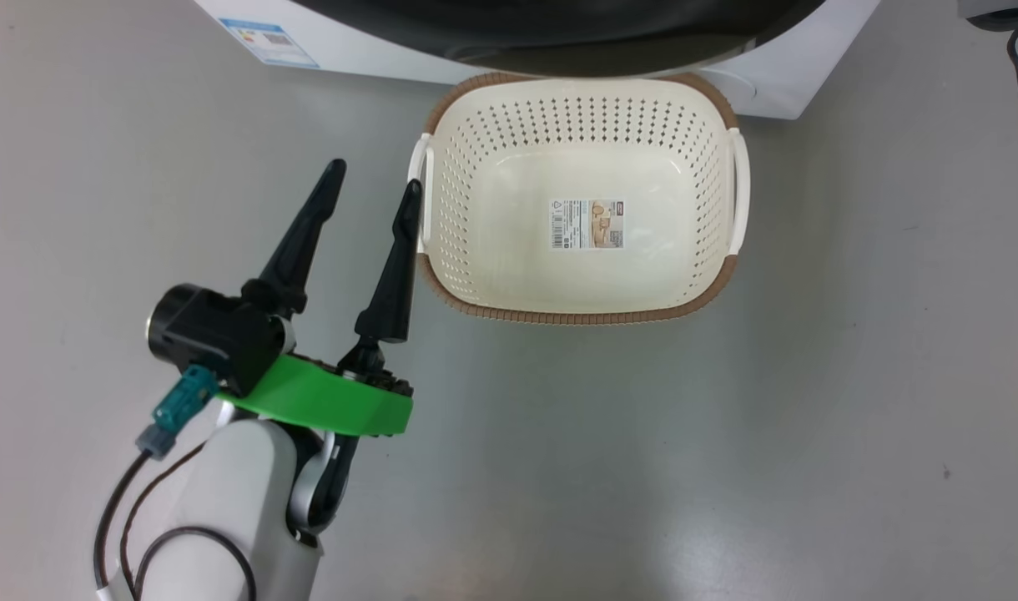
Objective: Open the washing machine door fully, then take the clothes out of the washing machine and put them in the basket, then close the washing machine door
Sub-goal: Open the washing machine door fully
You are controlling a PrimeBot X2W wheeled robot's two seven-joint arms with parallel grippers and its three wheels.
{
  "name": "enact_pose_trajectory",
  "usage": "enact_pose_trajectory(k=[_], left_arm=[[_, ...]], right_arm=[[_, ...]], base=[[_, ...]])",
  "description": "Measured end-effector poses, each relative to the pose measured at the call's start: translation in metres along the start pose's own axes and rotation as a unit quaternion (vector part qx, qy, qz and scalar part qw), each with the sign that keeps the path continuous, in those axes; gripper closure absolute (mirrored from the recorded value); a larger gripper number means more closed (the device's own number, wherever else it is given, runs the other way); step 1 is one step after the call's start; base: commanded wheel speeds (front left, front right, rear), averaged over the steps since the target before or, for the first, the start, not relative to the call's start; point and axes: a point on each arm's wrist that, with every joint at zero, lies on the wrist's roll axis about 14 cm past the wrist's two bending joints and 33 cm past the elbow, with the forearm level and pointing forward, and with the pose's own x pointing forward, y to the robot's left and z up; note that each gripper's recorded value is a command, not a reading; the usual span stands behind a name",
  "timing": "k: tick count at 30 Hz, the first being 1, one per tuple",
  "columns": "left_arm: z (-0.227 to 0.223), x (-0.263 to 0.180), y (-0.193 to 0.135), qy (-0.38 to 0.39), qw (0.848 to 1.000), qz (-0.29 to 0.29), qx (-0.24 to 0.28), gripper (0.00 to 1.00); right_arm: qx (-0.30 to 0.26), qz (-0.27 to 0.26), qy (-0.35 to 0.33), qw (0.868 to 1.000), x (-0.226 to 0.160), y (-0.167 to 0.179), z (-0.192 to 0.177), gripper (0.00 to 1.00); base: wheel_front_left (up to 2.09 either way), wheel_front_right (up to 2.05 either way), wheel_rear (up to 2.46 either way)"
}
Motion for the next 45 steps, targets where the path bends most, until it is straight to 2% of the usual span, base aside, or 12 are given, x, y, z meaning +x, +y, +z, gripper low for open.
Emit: enact_pose_trajectory(k=[8,25,41,42,43,44,45], left_arm=[[0.011,-0.001,-0.004,-0.012,1.0,-0.004,-0.005,0.0],[0.028,-0.008,-0.01,-0.027,1.0,-0.006,-0.004,0.0],[0.037,-0.021,-0.014,-0.034,0.999,-0.005,-0.01,0.0],[0.036,-0.021,-0.015,-0.033,0.999,-0.005,-0.01,0.0],[0.036,-0.02,-0.015,-0.033,0.999,-0.005,-0.01,0.0],[0.036,-0.02,-0.015,-0.033,0.999,-0.005,-0.011,0.0],[0.035,-0.019,-0.015,-0.033,0.999,-0.005,-0.011,0.0]], right_arm=[[-0.014,0.014,0.025,0.999,-0.004,0.019,-0.013,1.0],[-0.015,0.006,0.082,0.996,-0.017,0.023,-0.051,1.0],[-0.012,0.002,0.094,0.995,-0.031,0.032,-0.072,1.0],[-0.013,0.002,0.086,0.996,-0.031,0.032,-0.07,0.56],[-0.015,0.0,0.077,0.997,-0.031,0.031,-0.067,0.08],[-0.016,-0.002,0.067,0.998,-0.031,0.03,-0.065,0.0],[-0.017,-0.004,0.055,0.998,-0.031,0.029,-0.061,0.0]], base=[[0.0,0.0,0.0],[0.0,0.0,0.0],[0.0,0.0,0.0],[0.0,0.0,0.0],[0.0,0.0,0.0],[0.0,0.0,0.0],[0.0,0.0,0.0]])
